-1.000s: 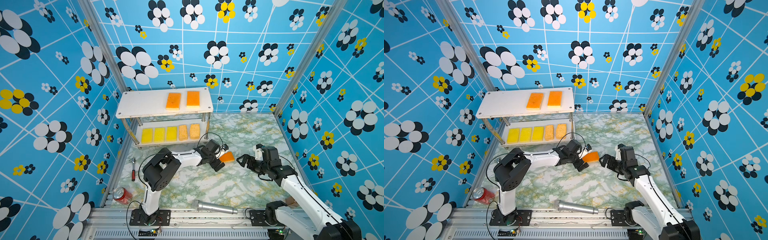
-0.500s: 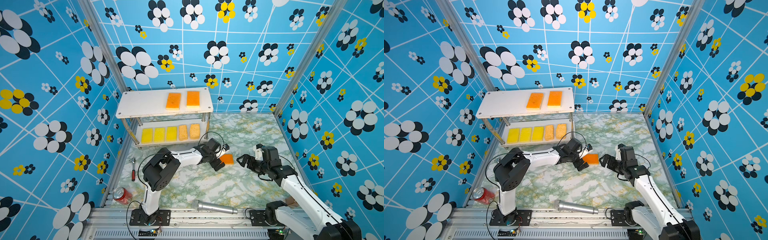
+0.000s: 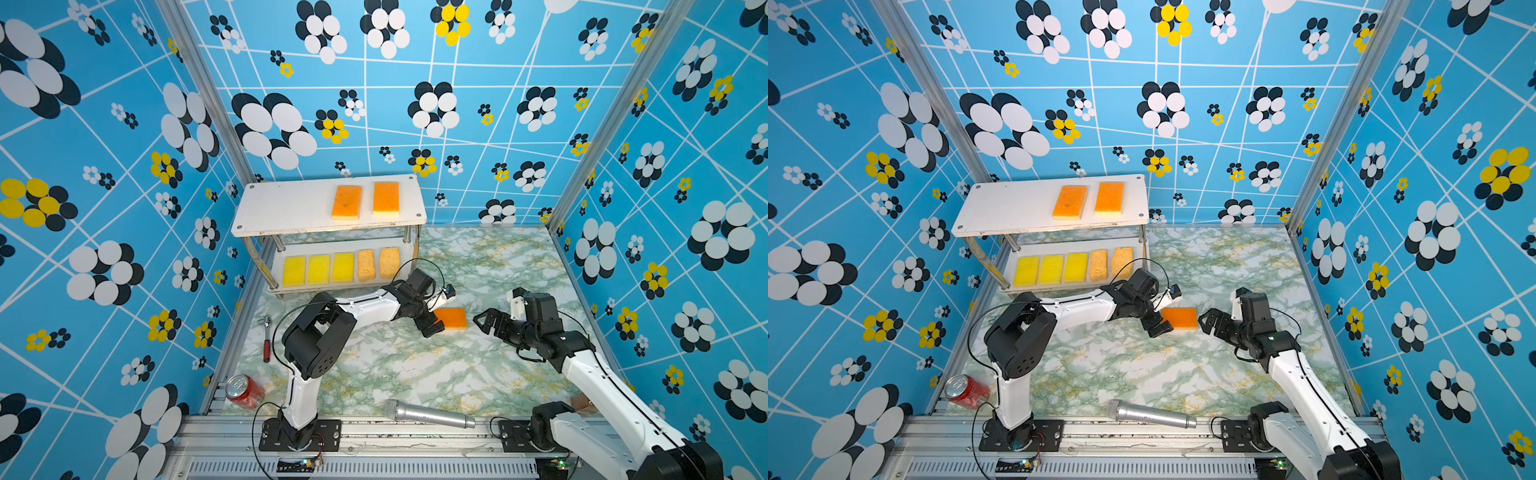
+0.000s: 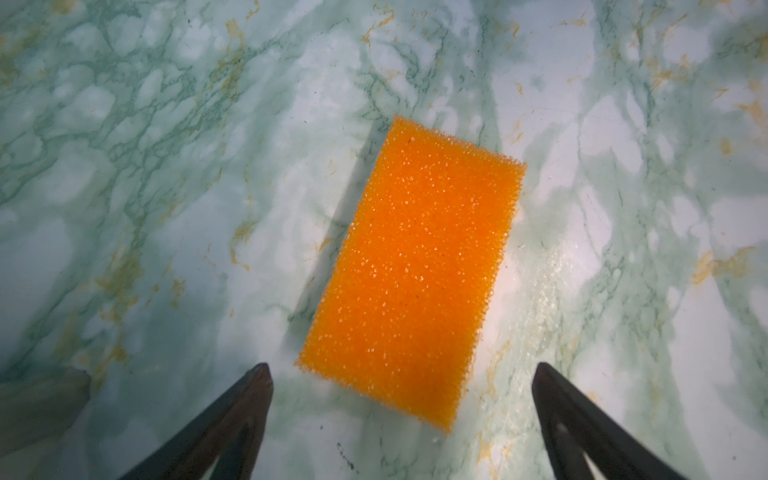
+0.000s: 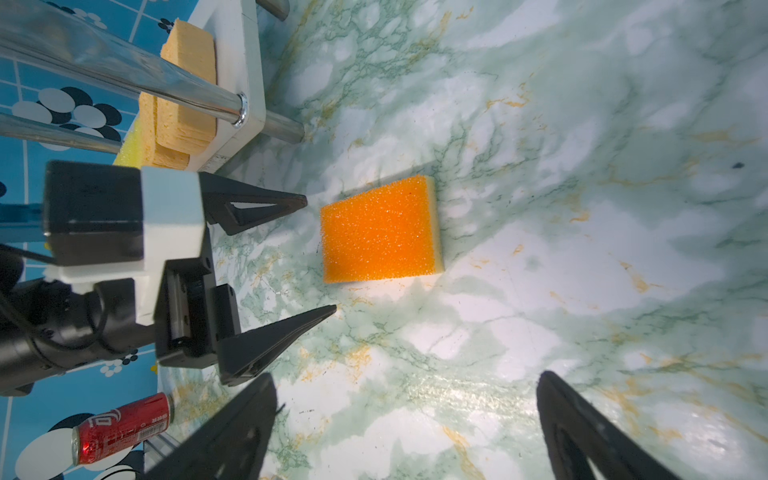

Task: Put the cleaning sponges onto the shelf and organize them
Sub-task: 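Lower the open left gripper down around the orange sponge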

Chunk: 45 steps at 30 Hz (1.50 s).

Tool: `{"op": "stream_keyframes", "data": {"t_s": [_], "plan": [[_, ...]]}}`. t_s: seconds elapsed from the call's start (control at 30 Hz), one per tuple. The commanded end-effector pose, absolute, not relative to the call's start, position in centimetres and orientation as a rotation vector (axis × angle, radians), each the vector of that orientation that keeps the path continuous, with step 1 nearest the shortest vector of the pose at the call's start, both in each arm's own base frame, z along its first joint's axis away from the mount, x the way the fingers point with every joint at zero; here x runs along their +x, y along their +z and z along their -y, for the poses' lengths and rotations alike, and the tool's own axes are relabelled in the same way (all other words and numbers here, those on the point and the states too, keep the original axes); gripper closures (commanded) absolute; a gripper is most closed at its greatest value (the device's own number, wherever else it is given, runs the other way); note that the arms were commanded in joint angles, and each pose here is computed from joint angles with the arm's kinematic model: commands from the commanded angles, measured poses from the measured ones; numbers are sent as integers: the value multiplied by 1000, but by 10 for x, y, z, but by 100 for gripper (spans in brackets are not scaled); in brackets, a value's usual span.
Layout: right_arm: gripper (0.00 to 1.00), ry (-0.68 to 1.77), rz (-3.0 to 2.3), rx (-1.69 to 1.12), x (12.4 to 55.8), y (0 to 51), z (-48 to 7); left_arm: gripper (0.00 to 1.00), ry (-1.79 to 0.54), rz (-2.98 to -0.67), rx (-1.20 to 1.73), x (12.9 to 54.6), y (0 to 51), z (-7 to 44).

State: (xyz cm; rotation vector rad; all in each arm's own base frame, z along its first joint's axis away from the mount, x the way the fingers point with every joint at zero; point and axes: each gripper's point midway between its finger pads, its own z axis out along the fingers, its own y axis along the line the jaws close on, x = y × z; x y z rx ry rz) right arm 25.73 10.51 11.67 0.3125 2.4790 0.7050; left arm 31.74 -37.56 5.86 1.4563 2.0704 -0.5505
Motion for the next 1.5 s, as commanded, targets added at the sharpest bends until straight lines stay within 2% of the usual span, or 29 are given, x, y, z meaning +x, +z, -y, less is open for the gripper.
{"op": "stream_keyframes", "data": {"t_s": [0.0, 0.47, 0.9, 1.47], "plan": [[1, 680, -2496, 327, 252, 111, -100, 1, -584, -2028, 1534, 315, 59, 381], [1, 675, -2497, 319, 253, 111, -100, 1, -670, -2004, 1620, 306, 43, 387], [1, 675, -2504, 319, 253, 108, -100, 1, -638, -1965, 1626, 313, 52, 389], [1, 670, -2494, 327, 251, 109, -98, 1, -622, -1968, 1781, 311, 45, 385]]}}
